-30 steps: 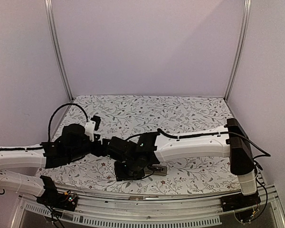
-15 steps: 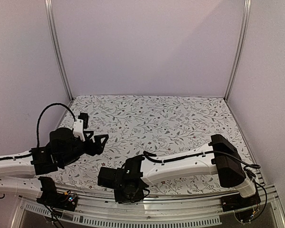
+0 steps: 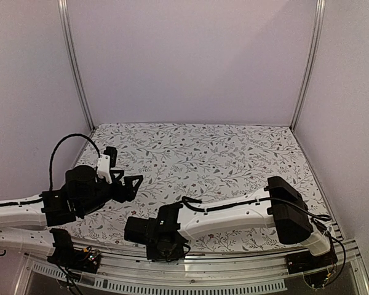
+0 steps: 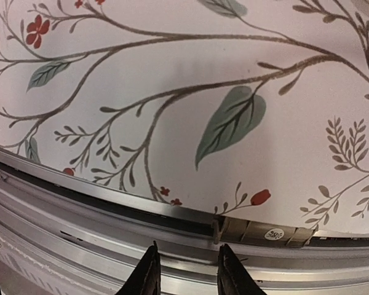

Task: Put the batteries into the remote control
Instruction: Pick up the battery cover from the corner of the board.

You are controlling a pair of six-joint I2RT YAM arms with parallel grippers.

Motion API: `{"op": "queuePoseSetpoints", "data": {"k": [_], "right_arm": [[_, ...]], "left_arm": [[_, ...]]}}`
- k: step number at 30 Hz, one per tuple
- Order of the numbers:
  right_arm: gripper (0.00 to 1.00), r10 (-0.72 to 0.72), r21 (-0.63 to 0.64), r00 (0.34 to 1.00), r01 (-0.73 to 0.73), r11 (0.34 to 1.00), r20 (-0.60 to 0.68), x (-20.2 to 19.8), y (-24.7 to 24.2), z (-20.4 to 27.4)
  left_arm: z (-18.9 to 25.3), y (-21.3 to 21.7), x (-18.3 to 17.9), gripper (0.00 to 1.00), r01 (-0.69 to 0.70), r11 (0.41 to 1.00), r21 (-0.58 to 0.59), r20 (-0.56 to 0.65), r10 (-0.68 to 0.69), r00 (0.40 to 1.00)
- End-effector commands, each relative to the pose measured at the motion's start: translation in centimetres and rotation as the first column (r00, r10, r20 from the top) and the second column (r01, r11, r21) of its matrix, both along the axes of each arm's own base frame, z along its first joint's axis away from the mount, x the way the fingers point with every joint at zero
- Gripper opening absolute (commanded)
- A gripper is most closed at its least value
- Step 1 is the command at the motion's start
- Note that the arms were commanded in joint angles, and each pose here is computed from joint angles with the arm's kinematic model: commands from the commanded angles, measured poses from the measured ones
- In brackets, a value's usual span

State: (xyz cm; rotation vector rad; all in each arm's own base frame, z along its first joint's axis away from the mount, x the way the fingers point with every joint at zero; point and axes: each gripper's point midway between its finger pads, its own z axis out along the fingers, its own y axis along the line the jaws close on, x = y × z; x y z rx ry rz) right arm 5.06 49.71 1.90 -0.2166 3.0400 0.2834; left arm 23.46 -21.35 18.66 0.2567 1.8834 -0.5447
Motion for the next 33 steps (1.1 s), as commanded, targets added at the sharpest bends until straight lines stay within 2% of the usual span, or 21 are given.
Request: {"op": "queuePoseSetpoints", "data": {"k": [1, 13, 15, 20, 24, 25, 29, 33], "right_arm": [[0.29, -0.03, -0.133, 0.999, 0.032, 0.991, 0.016, 0.8, -2.5, -3.1], [0.25, -0.044, -0.21, 0.999, 0.048, 0.977, 0.022, 1.0, -3.9, -3.4], [0.23, -0.041, -0.202, 0.999, 0.045, 0.978, 0.021, 0.9, -3.7, -3.4], [0.08, -0.009, -0.182, 1.0, 0.01, 0.983, 0.006, 0.8, -2.8, -3.7], [0.05, 0.022, -0.17, 1.0, -0.023, 0.985, -0.011, 0.6, -2.0, -4.2], [0.0, 0.026, -0.173, 1.0, -0.028, 0.985, -0.014, 0.6, -2.0, -4.4], [0.0, 0.033, -0.149, 0.999, -0.034, 0.988, -0.01, 0.9, -1.6, -3.8], [0.0, 0.057, -0.052, 0.998, -0.056, 0.997, 0.029, 1.9, -0.1, -0.5]], "left_arm": [[-0.4, -0.4, -0.5, 0.85, 0.024, 1.0, -0.001, -0.001, -0.024, 1.0], [-0.2, -0.7, -0.6, 0.85, 0.043, 0.999, -0.012, 0.005, -0.043, 0.999], [-0.1, -0.7, -0.7, 0.85, 0.045, 0.999, -0.017, 0.009, -0.045, 0.999], [-0.1, -0.7, -0.7, 0.85, 0.047, 0.999, -0.017, 0.011, -0.047, 0.999], [-0.1, -0.7, -0.7, 0.85, 0.047, 0.999, -0.015, 0.014, -0.047, 0.999], [0.0, -0.7, -0.7, 0.85, 0.047, 0.999, -0.016, 0.015, -0.046, 0.999], [0.1, -0.6, -0.7, 0.85, 0.045, 0.999, -0.014, 0.021, -0.045, 0.999], [0.1, -0.7, -0.7, 0.85, 0.049, 0.999, -0.011, 0.021, -0.049, 0.999]]}}
